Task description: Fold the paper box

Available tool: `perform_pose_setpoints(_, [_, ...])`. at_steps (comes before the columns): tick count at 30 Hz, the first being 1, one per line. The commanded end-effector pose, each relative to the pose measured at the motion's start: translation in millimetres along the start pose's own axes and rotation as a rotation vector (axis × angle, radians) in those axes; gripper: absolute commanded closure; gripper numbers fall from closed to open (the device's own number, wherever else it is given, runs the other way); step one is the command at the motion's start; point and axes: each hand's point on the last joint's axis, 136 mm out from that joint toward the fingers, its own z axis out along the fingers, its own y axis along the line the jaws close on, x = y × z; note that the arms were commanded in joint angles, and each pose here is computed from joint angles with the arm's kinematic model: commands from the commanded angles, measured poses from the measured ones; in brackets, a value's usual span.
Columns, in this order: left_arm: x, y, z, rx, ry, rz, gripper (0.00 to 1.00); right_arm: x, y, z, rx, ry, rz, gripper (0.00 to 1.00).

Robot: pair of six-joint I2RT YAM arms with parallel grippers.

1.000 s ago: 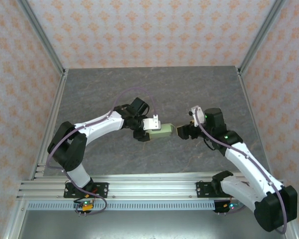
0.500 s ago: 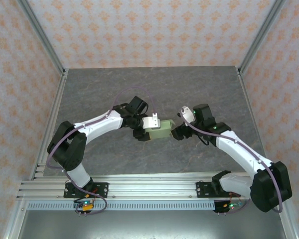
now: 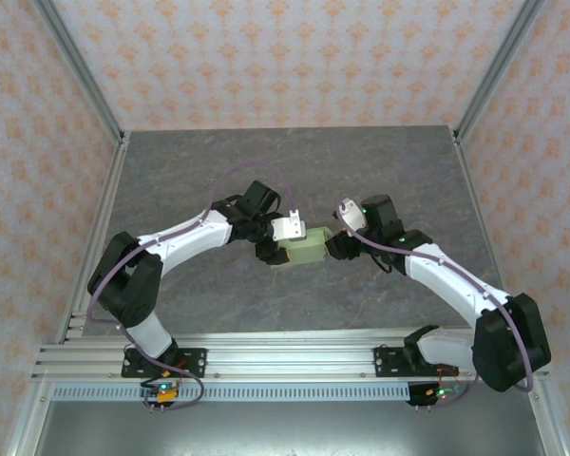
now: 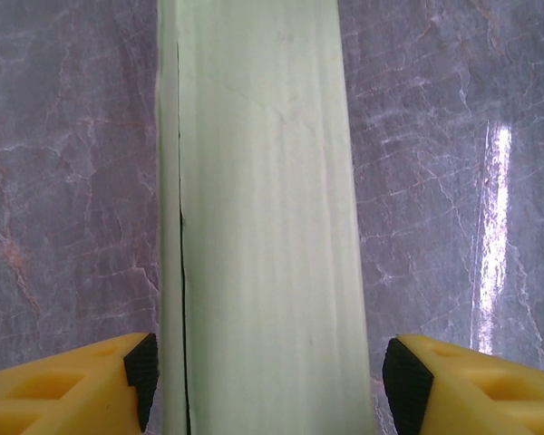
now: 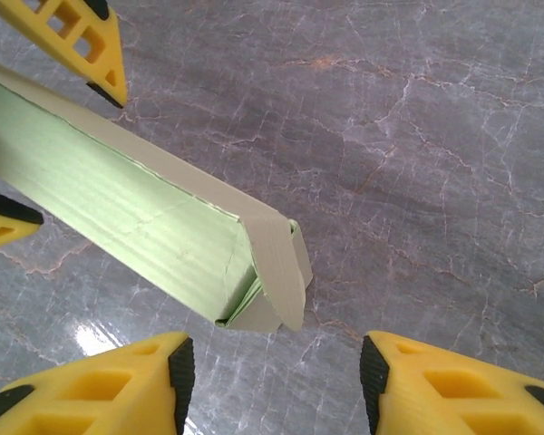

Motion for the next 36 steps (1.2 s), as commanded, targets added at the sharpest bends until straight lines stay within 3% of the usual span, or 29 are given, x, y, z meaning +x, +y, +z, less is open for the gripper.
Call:
perform_pose_setpoints(1, [-9,3,-13,-0.031,-0.046,0.006,0.30,-26,-6,0,0.042,-0.060,-0.010,0.52])
perform_pose_setpoints(11, [-6,2,-10,-0.027,-0.042,-0.001,0.32,-40,-1,11,0.118,-0.060,-0.009,0.80])
perform_pose_setpoints(17, [-5,1,-9,-0.027,-0.042,-0.007,0.33,-40,-3,11,0.211,-0.065,-0.006,0.81])
perform_pose_setpoints(23, [-3,-2,-7,-0.013,-0.040,-0.003,0.35,-36,-7,19,0.265,-0.071,0.031,0.76])
perform_pose_setpoints(32, [-3,-3,-6,-0.010,-0.046,-0.004,0.38,-42,-12,22,0.290,-0.079,0.061,0.82])
perform_pose_setpoints(36, [-3,-2,-5,-0.014,-0.044,-0.006,0.38,-48,-13,13,0.307,-0.070,0.167,0.85])
